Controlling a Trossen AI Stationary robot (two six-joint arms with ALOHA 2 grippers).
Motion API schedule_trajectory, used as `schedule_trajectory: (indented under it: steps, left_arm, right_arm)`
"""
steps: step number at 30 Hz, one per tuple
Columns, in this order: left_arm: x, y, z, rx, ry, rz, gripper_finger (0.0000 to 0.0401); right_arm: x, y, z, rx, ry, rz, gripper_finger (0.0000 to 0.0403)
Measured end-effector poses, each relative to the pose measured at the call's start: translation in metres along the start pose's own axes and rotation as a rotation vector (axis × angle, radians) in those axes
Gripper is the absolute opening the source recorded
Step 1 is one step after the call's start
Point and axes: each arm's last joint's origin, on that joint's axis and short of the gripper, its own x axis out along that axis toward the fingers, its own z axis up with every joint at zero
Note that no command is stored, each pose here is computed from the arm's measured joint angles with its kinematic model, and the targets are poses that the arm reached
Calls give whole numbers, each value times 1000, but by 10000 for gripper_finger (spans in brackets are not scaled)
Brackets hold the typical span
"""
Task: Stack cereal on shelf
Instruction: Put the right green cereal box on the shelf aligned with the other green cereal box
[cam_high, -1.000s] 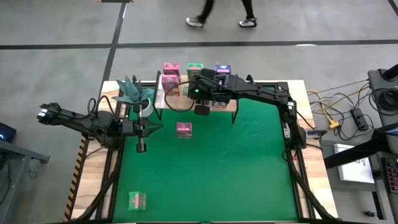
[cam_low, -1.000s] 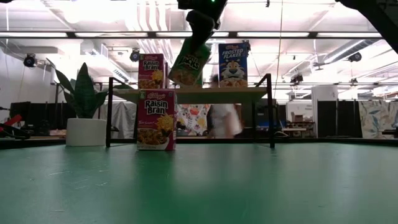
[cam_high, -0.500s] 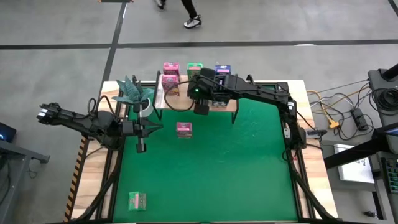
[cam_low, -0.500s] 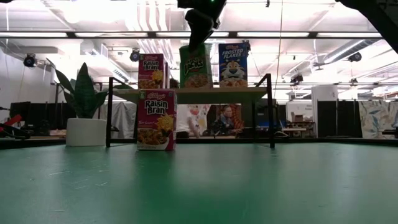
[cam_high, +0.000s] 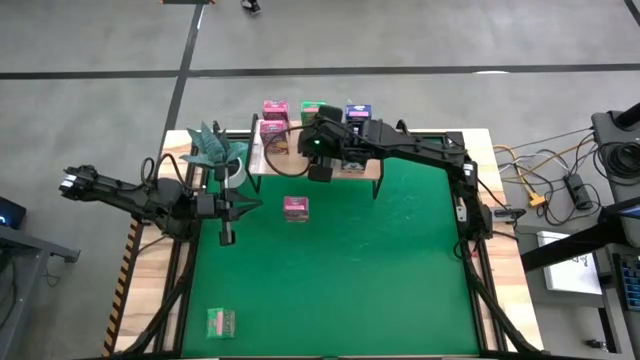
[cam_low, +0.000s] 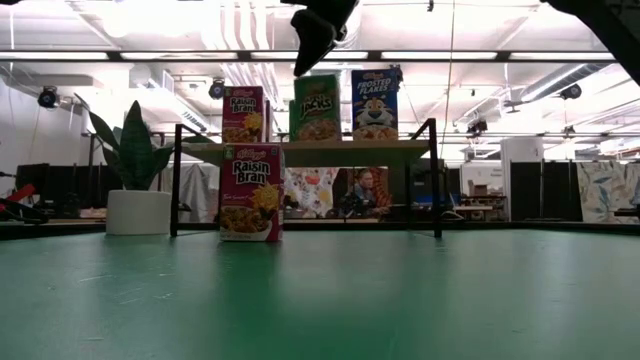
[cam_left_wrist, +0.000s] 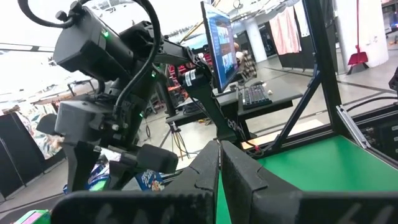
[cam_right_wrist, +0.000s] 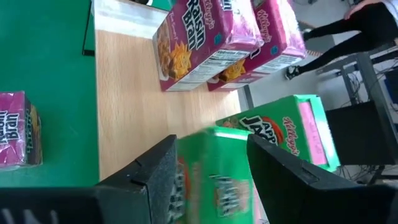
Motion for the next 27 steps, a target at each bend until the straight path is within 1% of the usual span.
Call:
schedule_trajectory:
  steps: [7, 10, 14, 20, 23, 27]
  left_arm:
    - [0, 0, 0, -1, -3, 1, 0]
    - [1, 0, 0, -2, -1, 1, 0]
    - [2, -1, 0, -7, 0, 0, 0]
    - [5, -2, -1, -27, 0, 0, 0]
    - [8, -4, -2, -36, 5, -2, 0]
    - [17, -6, 0, -57, 17, -6, 0]
  right_arm:
    - [-14, -7, 5, 11, -29, -17, 172]
    - [-28, -6, 7, 7, -29, -15, 164]
    - [-56, -1, 5, 30, -43, 8, 147]
    - [-105, 20, 0, 64, -49, 83, 113]
    - [-129, 34, -7, 89, -39, 127, 95]
    - [-154, 56, -15, 86, -59, 179, 73]
